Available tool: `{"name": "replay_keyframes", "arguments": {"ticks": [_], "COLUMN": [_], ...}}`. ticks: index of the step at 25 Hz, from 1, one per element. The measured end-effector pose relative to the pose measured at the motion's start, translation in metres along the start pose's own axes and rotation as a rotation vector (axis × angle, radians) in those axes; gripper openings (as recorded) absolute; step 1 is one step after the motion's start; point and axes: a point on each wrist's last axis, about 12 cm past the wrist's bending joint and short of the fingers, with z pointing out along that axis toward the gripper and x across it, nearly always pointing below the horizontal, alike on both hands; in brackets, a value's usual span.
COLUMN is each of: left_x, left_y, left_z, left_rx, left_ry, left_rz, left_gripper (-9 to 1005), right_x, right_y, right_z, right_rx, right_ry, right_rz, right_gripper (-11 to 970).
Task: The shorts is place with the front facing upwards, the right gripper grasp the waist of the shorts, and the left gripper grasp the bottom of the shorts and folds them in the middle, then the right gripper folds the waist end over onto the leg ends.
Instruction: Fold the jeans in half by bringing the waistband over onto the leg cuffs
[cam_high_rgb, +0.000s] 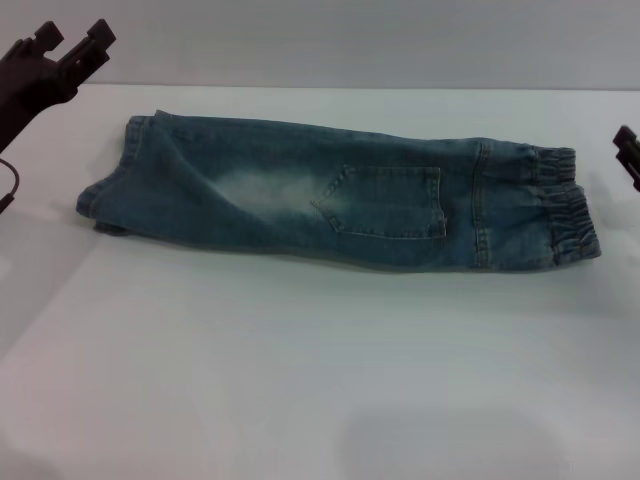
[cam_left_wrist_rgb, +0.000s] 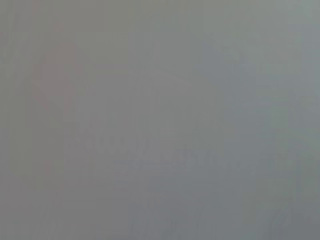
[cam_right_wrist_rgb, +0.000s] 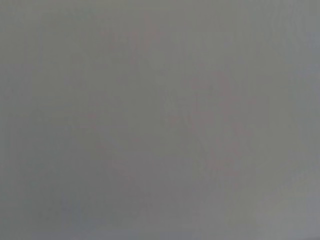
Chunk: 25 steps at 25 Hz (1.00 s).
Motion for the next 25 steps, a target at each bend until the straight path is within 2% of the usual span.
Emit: {"name": "replay_keyframes", "arguments": {"ticks": [4,7,10,13,17,25], "left_x": [0.009,0.014,0.017,0.018,0.02,0.022], "left_y": [-0.004,-0.008,-0.01,-0.011,-0.011,-0.011], "left_z": [-0.004,-0.006,-0.006,-0.007,-0.008,-0.01], "left_rx": [0.006,0.014,0.018,0.016,0.013,0.009], "left_ry": [-0.002,-0.017,-0.02,-0.02,-0.019,-0.018], "left_rz": [0.017,0.031,0.03,0.024,0.021,0.023], "left_gripper": [843,843,843,843,843,843], "right_x": [-0.012,-0.015,-0.008,0.002,0.01,0.017], "right_y": [0.011,0.031,0.058,0.074,0.077,0.063], "right_z": [0.009,0.025,0.038,0.045,0.049,0.048], "right_rx": [-0.074,-0.167,-0.258,-0.281,-0.247,-0.156], "right_ry": [-0.051,-0.034,0.014,0.058,0.109,0.18], "right_rz": [-0.023,-0.05,-0.083,-0.125,-0.168,-0.175], "right_gripper": [482,482,482,482,481,482]}}
